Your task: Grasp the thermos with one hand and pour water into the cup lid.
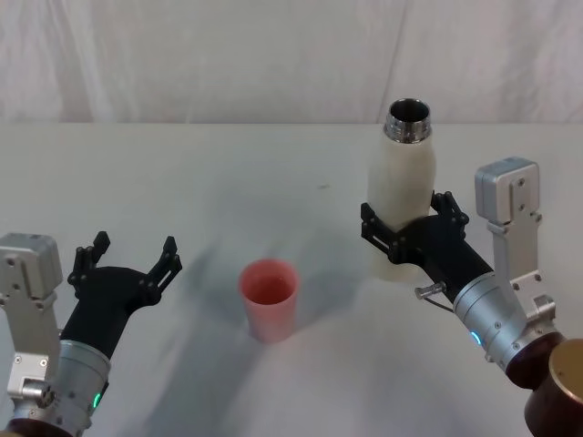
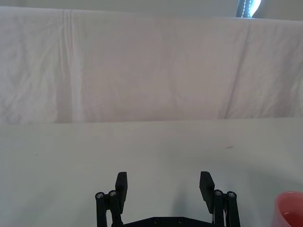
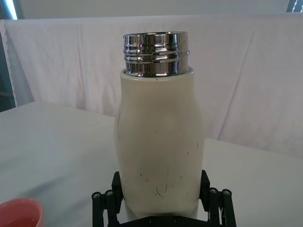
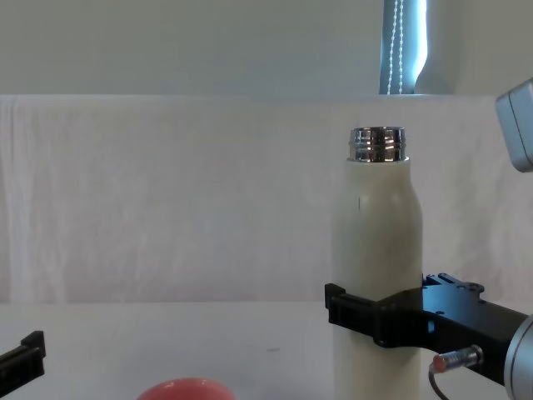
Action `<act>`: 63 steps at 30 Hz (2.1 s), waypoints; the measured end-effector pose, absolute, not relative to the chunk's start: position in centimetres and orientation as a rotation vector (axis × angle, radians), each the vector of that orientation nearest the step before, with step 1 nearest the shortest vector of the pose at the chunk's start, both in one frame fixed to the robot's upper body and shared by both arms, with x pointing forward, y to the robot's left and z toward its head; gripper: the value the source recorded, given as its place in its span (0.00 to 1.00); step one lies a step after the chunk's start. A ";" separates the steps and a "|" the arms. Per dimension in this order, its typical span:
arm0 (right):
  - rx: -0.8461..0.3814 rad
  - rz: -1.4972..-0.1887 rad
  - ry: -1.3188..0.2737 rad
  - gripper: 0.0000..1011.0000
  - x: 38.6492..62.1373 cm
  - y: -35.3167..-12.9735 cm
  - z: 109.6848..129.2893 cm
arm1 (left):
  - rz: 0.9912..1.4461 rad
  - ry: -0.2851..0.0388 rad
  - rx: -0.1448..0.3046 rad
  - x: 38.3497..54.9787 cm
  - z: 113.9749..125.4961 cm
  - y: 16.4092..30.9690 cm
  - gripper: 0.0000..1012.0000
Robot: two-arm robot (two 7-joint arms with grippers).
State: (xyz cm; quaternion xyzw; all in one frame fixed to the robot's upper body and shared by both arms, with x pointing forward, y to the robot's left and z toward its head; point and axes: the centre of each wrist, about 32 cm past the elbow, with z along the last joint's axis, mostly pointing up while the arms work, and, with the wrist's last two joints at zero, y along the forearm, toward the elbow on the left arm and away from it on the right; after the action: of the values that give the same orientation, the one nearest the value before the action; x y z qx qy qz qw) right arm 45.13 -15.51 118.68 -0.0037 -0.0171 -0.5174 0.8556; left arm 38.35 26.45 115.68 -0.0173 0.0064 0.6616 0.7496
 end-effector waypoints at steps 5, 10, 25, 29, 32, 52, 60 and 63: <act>-0.007 -1.088 -0.036 0.94 45.1 -15.5 118.7 | 1.446 0.014 -0.038 38.4 115.7 26.5 0.99; -0.006 -1.088 -0.037 0.94 45.1 -15.5 118.7 | 1.446 0.014 -0.038 38.4 115.7 26.5 0.99; -0.007 -1.088 -0.036 0.94 45.2 -15.5 118.7 | 1.446 0.014 -0.038 38.4 115.7 26.5 0.99; -0.007 -1.088 -0.036 0.94 45.2 -15.5 118.7 | 1.446 0.014 -0.038 38.4 115.7 26.5 0.99; -0.007 -1.088 -0.036 0.94 45.2 -15.5 118.7 | 1.446 0.014 -0.038 38.4 115.7 26.5 0.99; -0.101 -1.106 -0.138 0.94 44.4 -16.4 118.8 | 1.446 0.014 -0.038 38.4 115.7 26.5 0.99; -0.191 -1.078 -0.247 0.94 44.1 -16.2 118.7 | 1.446 0.014 -0.038 38.4 115.7 26.5 0.99; -0.208 -1.071 -0.284 0.94 44.0 -16.2 118.6 | 1.446 0.014 -0.038 38.4 115.7 26.5 0.99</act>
State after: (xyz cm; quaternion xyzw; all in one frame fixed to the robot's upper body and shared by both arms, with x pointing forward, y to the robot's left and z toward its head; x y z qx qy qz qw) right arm 43.97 -16.16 118.65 -0.0985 -0.1344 -0.5074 0.8454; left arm 38.35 26.45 115.68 -0.0174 0.0064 0.6616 0.7496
